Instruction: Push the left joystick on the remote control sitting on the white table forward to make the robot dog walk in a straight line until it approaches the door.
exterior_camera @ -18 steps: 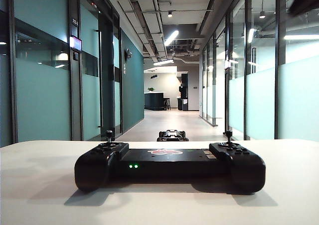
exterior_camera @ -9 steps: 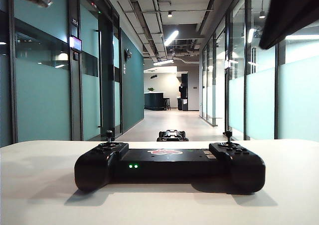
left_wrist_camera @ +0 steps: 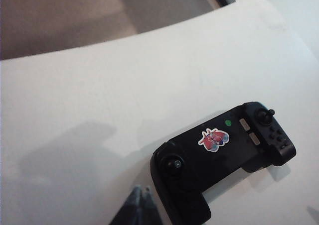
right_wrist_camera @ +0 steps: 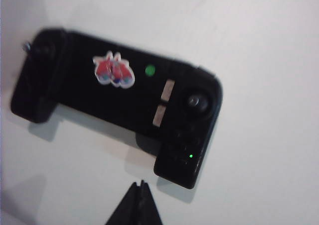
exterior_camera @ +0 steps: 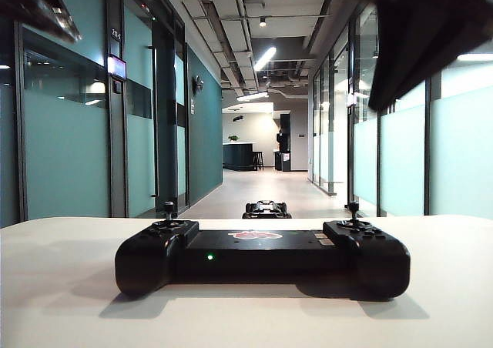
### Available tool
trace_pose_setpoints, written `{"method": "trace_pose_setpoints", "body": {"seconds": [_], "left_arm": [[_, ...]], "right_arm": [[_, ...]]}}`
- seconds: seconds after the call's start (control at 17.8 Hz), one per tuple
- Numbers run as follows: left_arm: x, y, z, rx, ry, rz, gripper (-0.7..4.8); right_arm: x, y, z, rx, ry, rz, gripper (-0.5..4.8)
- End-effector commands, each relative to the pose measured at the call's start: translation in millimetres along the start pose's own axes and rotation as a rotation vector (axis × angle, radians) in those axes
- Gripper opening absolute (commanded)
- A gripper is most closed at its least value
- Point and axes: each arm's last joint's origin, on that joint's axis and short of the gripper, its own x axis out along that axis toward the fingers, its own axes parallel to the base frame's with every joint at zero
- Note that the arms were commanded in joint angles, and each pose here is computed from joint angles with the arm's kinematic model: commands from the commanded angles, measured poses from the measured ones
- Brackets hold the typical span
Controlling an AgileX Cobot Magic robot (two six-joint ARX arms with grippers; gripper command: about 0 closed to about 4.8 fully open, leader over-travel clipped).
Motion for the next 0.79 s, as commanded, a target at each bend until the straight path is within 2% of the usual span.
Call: {"method": "trace_pose_setpoints", "body": {"seconds": [0.06,0.28,0.34,0.39,0.45,0.79], "left_arm": [[10,-8.3,1,0.049,0.031,-0.037,-0.05],[25,-25.7,0,0.113,0.082,-0.058,-0.05],[27,-28.1,1,0.121,0.085,-0.062,-0.05],[28,-28.1,1,0.117,0.088,-0.071,-0.05],[28,-28.1,1,0.116,0.089,-0.070,-0.05],[28,-28.6,1,0.119,0.088,-0.090,-0.05]], "right_arm": [[7,1,2,0.004,0.028,-0.008,-0.05],[20,3,-3,-0.009,0.118,-0.034,0.05],[25,6,-5,-0.023,0.153,-0.034,1.37],[28,8,-7,-0.032,0.175,-0.032,2.91],[32,9,-7,-0.033,0.195,-0.040,3.95],[54,7,-8,-0.009,0.256,-0.122,3.96]]}}
